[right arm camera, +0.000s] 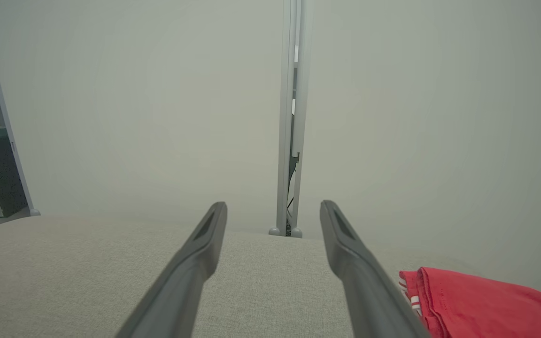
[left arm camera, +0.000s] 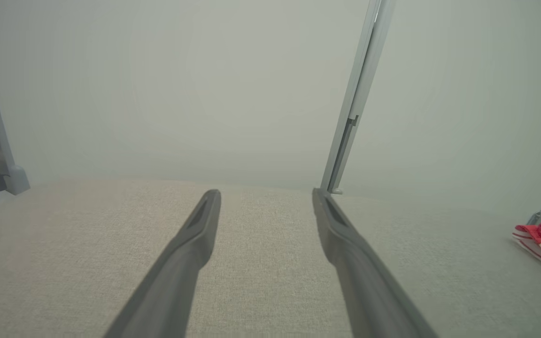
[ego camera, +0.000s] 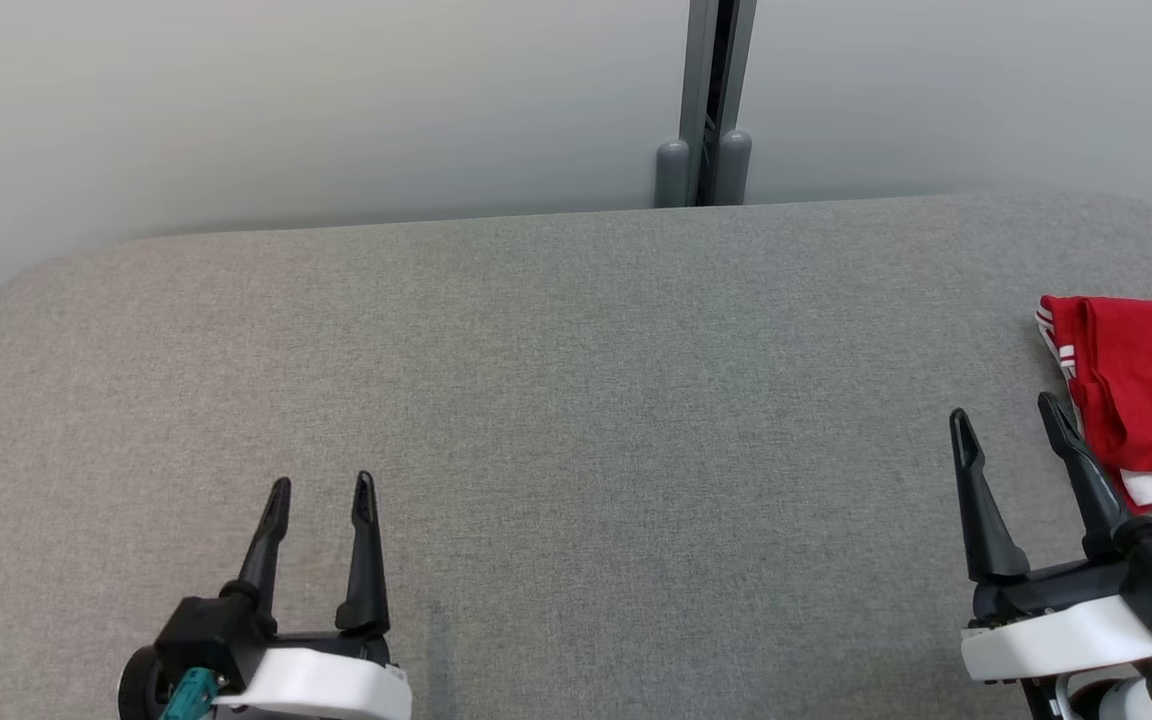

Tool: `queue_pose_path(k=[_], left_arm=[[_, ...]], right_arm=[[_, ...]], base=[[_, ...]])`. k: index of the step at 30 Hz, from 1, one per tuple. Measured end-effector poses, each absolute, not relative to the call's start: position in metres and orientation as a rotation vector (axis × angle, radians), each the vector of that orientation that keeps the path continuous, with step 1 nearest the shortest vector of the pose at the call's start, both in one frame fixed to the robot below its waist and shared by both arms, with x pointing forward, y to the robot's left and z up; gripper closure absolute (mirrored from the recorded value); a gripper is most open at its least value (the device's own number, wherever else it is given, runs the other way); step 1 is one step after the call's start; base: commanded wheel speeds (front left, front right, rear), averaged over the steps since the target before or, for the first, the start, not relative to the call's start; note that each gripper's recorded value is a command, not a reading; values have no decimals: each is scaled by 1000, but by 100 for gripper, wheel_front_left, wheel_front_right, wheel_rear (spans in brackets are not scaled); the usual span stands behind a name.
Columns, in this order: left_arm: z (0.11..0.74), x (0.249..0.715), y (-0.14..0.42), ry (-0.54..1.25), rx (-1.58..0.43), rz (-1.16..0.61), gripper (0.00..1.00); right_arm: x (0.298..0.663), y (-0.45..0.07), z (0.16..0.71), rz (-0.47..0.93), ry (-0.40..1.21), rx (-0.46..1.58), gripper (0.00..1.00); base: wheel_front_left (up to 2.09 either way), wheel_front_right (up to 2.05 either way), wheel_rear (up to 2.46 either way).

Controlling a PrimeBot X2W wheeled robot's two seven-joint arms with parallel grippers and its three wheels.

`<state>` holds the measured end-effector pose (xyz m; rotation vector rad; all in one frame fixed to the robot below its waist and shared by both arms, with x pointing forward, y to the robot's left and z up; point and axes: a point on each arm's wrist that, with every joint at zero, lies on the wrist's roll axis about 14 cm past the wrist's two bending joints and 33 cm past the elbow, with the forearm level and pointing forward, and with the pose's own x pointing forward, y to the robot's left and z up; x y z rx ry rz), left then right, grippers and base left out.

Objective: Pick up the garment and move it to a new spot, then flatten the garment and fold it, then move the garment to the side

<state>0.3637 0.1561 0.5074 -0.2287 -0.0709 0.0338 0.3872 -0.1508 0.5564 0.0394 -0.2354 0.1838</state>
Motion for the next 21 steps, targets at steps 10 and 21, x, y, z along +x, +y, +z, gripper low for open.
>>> queue_pose_path(k=[10, 21], left_arm=[[508, 360, 147, -69, -205, 21, 0], [497, 356, 140, -37, -193, -7, 0]], right_arm=[[384, -147, 548, 190, -210, 39, 0], [382, -141, 541, 206, -188, 39, 0]], base=[[0, 0, 0], [0, 0, 0]])
